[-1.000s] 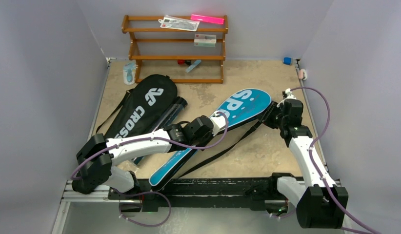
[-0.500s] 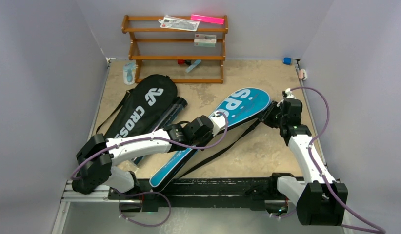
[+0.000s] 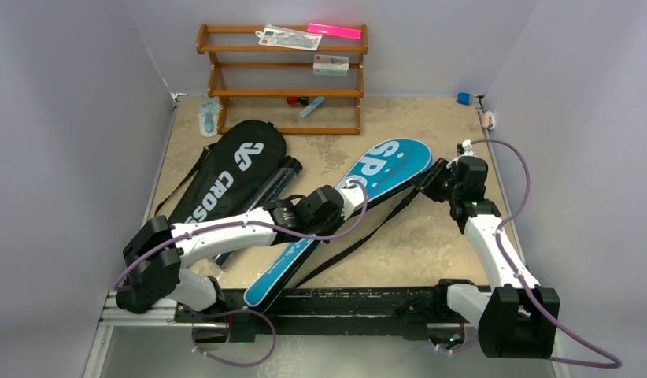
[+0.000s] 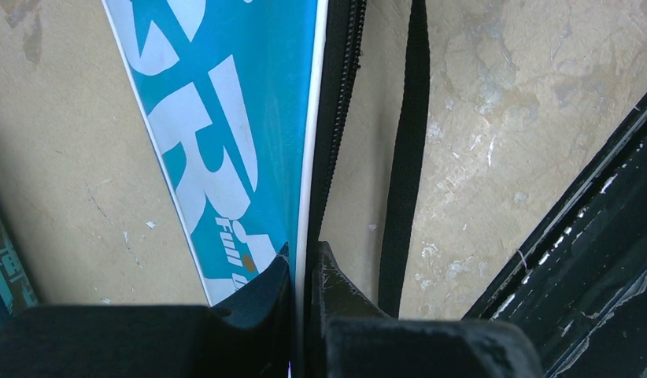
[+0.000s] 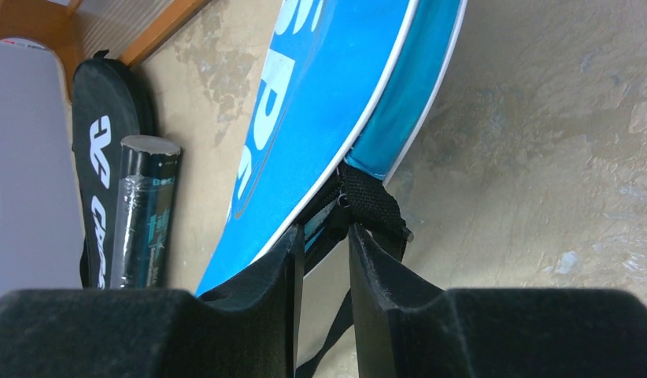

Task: Pack up the badminton gear
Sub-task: Zip the racket bag at the center of the board.

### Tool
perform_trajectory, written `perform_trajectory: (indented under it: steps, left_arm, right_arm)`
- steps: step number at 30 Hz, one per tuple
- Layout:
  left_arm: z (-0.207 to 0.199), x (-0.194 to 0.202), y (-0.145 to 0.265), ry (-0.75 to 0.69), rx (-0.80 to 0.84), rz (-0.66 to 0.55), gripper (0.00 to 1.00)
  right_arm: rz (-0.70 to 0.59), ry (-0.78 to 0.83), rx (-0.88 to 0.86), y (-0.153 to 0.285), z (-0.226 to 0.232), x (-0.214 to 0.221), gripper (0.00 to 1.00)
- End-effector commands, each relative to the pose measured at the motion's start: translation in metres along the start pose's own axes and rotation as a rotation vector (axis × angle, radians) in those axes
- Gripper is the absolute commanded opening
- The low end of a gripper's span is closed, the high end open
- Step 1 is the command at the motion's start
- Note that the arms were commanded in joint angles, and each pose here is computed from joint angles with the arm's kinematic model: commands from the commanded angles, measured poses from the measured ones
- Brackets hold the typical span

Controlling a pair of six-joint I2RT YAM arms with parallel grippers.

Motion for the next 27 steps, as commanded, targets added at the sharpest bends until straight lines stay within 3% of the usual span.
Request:
perform_trajectory:
  steps: [1, 9, 17, 27]
  left_arm:
    - [-0.011, -0.025, 0.015, 0.031, 0.096, -0.129, 0.0]
    - [-0.01, -0.029, 0.018, 0.058, 0.086, -0.152, 0.0]
    - [-0.01, -0.029, 0.02, 0.057, 0.1, -0.153, 0.0]
    - [-0.009, -0.028, 0.018, 0.049, 0.089, -0.133, 0.0]
  right_arm:
    - [-0.006, -0.025, -0.018, -0.005, 0.001, -0.003, 0.29]
    - [0.011, -0.043, 0.026, -0.011, -0.006, 0.005, 0.33]
    - [-0.018, -0.059, 0.038, -0.015, -0.008, 0.005, 0.24]
    - [-0.068, -0.025, 0.01, -0.005, -0.002, -0.002, 0.19]
Point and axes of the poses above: each gripper's point midway between its finger pads, its own y axis back along the fingers, its own z axis along the line the jaws close on, x = y × z, the point moved 10 cm from there along y, back along the fingers, and after that the axes turned 13 degrees about y, right-handed, at the moved point
